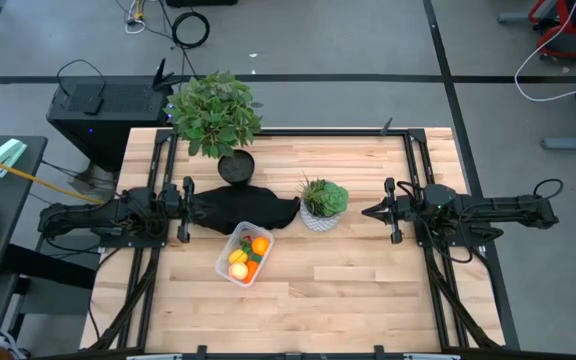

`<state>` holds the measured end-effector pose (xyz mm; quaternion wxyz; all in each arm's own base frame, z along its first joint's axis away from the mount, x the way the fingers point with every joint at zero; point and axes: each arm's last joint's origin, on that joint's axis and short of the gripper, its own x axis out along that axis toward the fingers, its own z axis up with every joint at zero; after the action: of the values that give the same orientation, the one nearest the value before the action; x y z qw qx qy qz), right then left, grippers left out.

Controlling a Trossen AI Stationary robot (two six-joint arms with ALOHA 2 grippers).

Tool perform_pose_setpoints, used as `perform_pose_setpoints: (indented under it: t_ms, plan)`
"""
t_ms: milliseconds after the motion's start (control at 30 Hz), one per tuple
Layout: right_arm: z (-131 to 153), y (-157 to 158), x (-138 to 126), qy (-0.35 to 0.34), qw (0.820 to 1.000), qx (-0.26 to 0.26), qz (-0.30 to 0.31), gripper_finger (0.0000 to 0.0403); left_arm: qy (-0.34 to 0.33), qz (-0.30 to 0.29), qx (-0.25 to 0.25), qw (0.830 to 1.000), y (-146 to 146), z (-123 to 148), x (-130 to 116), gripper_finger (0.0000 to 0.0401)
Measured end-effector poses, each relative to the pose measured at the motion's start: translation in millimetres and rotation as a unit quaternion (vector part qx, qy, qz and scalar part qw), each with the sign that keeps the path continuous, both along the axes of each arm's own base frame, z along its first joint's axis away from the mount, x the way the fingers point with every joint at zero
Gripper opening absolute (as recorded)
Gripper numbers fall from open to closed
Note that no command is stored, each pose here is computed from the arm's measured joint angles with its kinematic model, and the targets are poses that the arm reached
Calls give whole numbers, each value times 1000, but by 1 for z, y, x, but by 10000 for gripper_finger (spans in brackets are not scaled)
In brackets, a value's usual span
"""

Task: Pick and placing Produce into tupperware
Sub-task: Return to Home Position

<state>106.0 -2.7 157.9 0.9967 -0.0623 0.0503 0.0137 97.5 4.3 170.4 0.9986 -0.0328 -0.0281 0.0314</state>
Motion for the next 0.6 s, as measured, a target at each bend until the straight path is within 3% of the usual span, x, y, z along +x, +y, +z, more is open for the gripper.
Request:
perform_pose_setpoints:
  t_ms: [600]
  plan:
    - [0, 0, 0, 0, 1000, 0, 0, 23, 0, 0, 0, 1000, 0, 0, 0, 33]
